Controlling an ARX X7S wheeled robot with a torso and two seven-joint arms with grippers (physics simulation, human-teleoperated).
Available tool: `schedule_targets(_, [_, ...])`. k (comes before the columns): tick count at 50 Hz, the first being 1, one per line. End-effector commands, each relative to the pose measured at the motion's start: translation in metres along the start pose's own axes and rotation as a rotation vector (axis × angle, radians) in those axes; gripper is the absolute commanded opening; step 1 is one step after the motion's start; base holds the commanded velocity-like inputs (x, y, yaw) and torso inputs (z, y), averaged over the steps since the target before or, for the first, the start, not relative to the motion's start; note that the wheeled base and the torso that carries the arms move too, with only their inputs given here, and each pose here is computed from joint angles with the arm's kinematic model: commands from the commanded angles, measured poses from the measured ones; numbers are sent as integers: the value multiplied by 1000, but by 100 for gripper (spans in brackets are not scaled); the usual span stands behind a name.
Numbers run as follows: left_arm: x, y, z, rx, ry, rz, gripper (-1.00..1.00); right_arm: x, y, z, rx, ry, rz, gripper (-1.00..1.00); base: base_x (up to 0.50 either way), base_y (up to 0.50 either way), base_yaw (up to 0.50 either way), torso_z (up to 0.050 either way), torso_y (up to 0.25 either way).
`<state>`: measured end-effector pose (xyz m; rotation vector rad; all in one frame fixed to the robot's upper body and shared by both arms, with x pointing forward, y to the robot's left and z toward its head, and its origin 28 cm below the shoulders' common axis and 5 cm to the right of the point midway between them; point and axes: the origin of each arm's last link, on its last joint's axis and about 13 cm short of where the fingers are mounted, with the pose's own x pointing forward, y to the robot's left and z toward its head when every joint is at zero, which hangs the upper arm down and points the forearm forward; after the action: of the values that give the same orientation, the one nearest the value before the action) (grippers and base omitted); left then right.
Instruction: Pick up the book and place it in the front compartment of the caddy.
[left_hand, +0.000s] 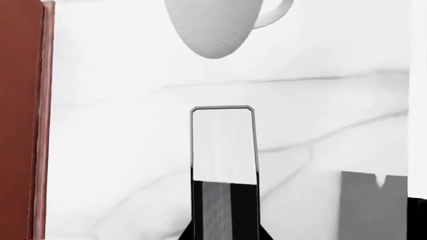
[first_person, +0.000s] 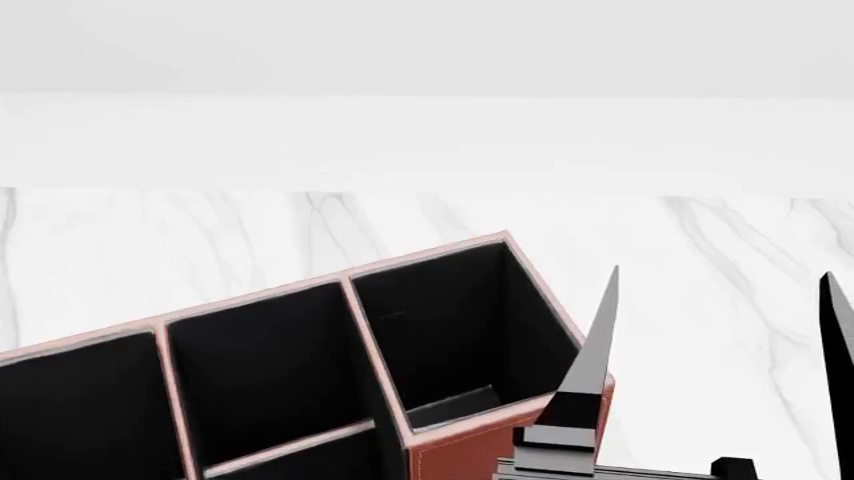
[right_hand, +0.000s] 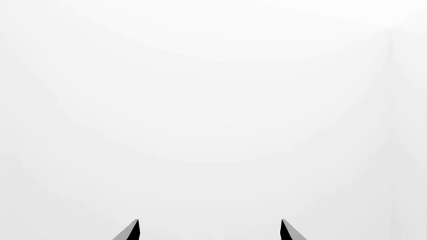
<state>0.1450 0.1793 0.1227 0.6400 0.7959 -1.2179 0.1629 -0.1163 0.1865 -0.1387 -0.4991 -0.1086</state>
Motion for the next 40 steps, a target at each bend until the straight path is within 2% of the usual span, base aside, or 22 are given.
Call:
schedule_targets(1, [-25,9,12,20,-80,50,-100,0,0,0,-2,1,-1,100,0,0,0,0,0])
schedule_targets(7, [-44,17,22,19,-121,85,-100,0,0,0,-2,2,0,100,0,0,0,0,0])
schedule_targets(14, [-67,26,37,53,-142,132,-100,0,-1,0,-1,-1,-4,100,0,0,0,0,0])
schedule_targets(21, [-83,32,47,81,-123,163,-100,0,-2,1,-1,-2,-6,100,0,0,0,0,0])
schedule_targets(39, [-128,62,78,88,-141,285,-100,0,-1,0,1,0,-4,100,0,0,0,0,1])
schedule_targets(40, [-132,66,81,89,-146,322,-100,0,-1,0,1,0,-4,100,0,0,0,0,0])
